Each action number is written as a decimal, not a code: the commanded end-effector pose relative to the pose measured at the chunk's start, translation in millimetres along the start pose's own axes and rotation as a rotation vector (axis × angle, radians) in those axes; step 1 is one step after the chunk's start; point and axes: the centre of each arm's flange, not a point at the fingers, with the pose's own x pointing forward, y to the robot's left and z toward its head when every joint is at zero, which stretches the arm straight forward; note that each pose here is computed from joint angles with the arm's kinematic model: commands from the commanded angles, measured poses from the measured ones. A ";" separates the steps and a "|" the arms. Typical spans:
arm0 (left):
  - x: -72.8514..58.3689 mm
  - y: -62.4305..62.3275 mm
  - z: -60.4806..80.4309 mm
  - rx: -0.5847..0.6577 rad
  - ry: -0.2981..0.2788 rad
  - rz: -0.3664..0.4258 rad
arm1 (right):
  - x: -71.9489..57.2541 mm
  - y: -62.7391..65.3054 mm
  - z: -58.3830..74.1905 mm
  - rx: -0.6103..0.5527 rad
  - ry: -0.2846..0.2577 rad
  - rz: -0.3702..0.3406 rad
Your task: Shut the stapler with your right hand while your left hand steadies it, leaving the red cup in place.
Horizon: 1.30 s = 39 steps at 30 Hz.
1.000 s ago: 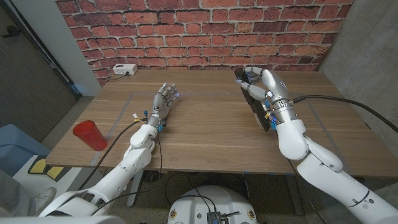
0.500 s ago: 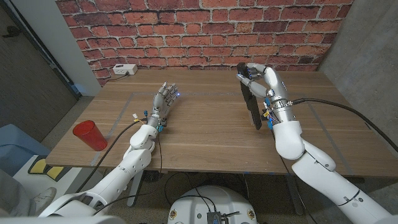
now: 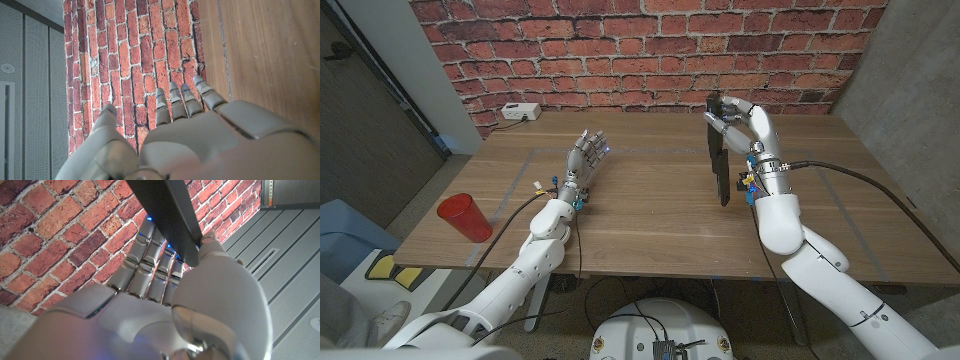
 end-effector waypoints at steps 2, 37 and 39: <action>2.0 -4.4 0.8 -0.014 0.000 0.001 | -1.9 1.9 -9.5 0.127 0.027 -0.067; 10.5 -34.2 13.7 -0.025 0.010 0.004 | 11.1 5.9 -46.1 0.506 0.041 -0.157; 12.0 -36.4 12.9 -0.028 0.012 -0.007 | 12.2 5.6 -48.4 0.528 0.035 -0.156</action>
